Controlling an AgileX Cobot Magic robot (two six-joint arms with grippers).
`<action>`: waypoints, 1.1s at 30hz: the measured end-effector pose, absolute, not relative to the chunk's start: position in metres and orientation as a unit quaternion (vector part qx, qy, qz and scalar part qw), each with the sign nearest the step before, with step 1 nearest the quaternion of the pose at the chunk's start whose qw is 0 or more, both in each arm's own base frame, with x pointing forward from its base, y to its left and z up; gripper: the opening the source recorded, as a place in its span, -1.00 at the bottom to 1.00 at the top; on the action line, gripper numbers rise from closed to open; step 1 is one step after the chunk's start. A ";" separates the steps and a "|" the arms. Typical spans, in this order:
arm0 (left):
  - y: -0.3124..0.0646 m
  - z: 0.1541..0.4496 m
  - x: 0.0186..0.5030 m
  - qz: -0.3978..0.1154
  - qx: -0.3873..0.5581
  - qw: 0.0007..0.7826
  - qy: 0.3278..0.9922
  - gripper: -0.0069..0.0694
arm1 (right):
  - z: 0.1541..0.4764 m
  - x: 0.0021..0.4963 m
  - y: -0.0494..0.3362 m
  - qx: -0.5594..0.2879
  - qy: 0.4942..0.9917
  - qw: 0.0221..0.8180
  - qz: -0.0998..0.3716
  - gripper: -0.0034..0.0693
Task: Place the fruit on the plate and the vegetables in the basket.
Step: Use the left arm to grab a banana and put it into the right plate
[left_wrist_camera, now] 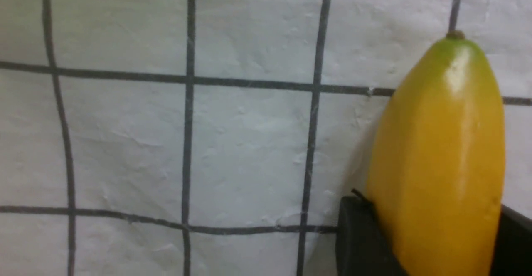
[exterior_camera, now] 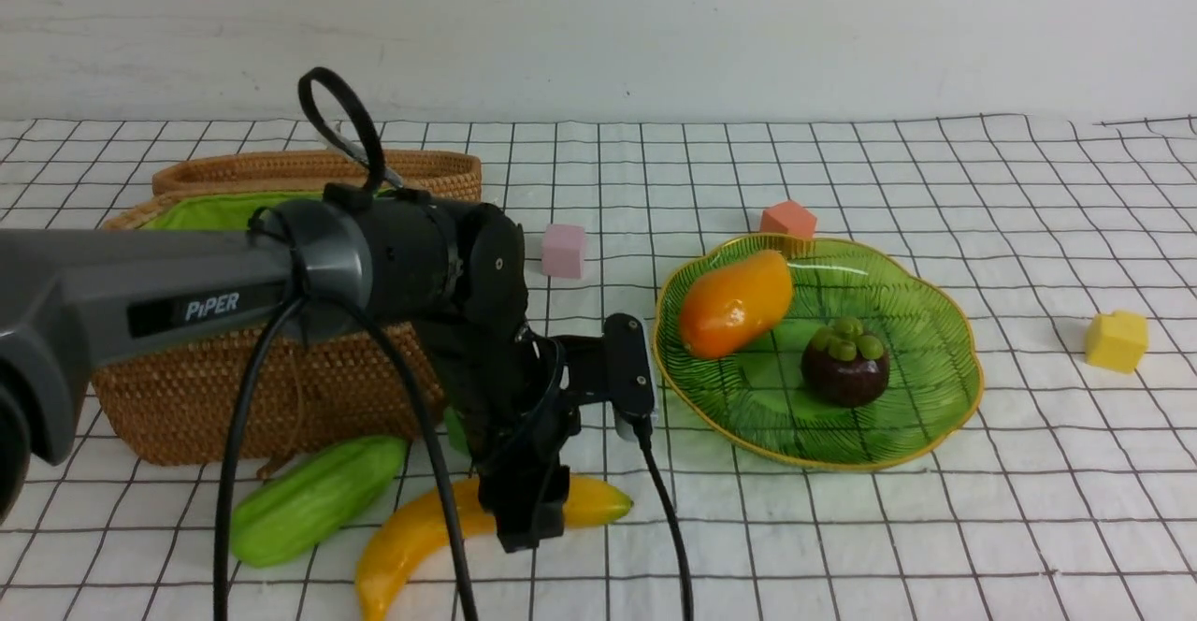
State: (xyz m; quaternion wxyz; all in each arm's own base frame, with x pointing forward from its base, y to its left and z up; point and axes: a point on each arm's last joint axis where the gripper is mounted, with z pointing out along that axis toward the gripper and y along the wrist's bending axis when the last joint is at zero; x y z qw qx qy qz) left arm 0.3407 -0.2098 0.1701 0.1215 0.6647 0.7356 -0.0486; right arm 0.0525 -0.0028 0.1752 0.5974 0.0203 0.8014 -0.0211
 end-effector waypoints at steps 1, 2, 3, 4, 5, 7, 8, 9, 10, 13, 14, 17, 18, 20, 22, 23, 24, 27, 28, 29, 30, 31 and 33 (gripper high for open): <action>-0.210 0.170 0.340 -0.051 0.658 0.118 0.742 -0.02 | 0.175 0.053 -0.003 0.020 0.801 0.597 -0.021 -0.38; -0.210 0.170 0.340 -0.051 0.657 0.117 0.743 -0.02 | 0.175 0.053 -0.003 0.020 0.801 0.597 -0.021 -0.38; -0.210 0.170 0.339 -0.056 0.647 0.114 0.752 -0.02 | 0.175 0.053 -0.003 0.020 0.801 0.597 -0.021 -0.37; -0.210 0.172 0.338 -0.061 0.638 0.114 0.759 -0.02 | 0.175 0.053 -0.003 0.020 0.801 0.597 -0.021 -0.37; -0.211 0.174 0.337 -0.070 0.625 0.115 0.769 -0.02 | 0.175 0.053 -0.003 0.020 0.801 0.597 -0.021 -0.37; -0.214 0.185 0.334 -0.098 0.589 0.126 0.792 -0.02 | 0.175 0.053 -0.003 0.020 0.801 0.597 -0.021 -0.36; -0.216 0.192 0.333 -0.110 0.571 0.134 0.803 -0.02 | 0.175 0.053 -0.003 0.020 0.801 0.597 -0.021 -0.36; -0.219 0.204 0.334 -0.126 0.546 0.149 0.815 -0.02 | 0.175 0.053 -0.003 0.020 0.801 0.597 -0.021 -0.36; -0.221 0.216 0.335 -0.142 0.520 0.167 0.826 -0.02 | 0.175 0.053 -0.003 0.020 0.801 0.597 -0.021 -0.35; -0.234 0.253 0.343 -0.216 0.386 0.222 0.869 -0.02 | 0.175 0.053 -0.003 0.020 0.801 0.597 -0.021 -0.34; -0.243 0.276 0.351 -0.279 0.275 0.246 0.886 -0.02 | 0.175 0.053 -0.003 0.020 0.801 0.597 -0.021 -0.34; -0.256 0.297 0.365 -0.358 0.139 0.268 0.884 -0.02 | 0.175 0.053 -0.003 0.020 0.801 0.597 -0.021 -0.32; -0.260 0.300 0.371 -0.375 0.103 0.275 0.879 -0.02 | 0.175 0.053 -0.003 0.020 0.801 0.597 -0.021 -0.32; -0.268 0.299 0.380 -0.402 0.045 0.277 0.871 -0.02 | 0.175 0.053 -0.003 0.020 0.801 0.597 -0.021 -0.32; -0.278 0.284 0.391 -0.413 -0.001 0.275 0.868 -0.02 | 0.175 0.053 -0.003 0.020 0.801 0.597 -0.021 -0.31; -0.279 0.280 0.393 -0.412 -0.002 0.274 0.869 -0.02 | 0.175 0.053 -0.003 0.020 0.801 0.597 -0.021 -0.31; -0.284 0.271 0.396 -0.411 -0.014 0.271 0.870 -0.02 | 0.175 0.053 -0.003 0.020 0.801 0.597 -0.021 -0.31; -0.302 0.240 0.398 -0.402 -0.025 0.261 0.877 -0.02 | 0.175 0.053 -0.003 0.020 0.801 0.597 -0.022 -0.30; -0.302 0.239 0.398 -0.402 -0.025 0.260 0.878 -0.02 | 0.175 0.053 -0.003 0.020 0.801 0.597 -0.021 -0.30; -0.307 0.230 0.397 -0.395 -0.016 0.260 0.881 -0.02 | 0.175 0.053 -0.003 0.020 0.801 0.597 -0.021 -0.29; -0.309 0.226 0.397 -0.390 -0.010 0.260 0.883 -0.01 | 0.175 0.053 -0.003 0.020 0.801 0.597 -0.021 -0.28; -0.311 0.224 0.397 -0.387 -0.004 0.264 0.884 0.03 | 0.175 0.053 -0.003 0.020 0.801 0.597 -0.021 -0.28; -0.311 0.224 0.397 -0.385 0.001 0.269 0.883 0.13 | 0.175 0.053 -0.003 0.020 0.801 0.597 -0.021 -0.27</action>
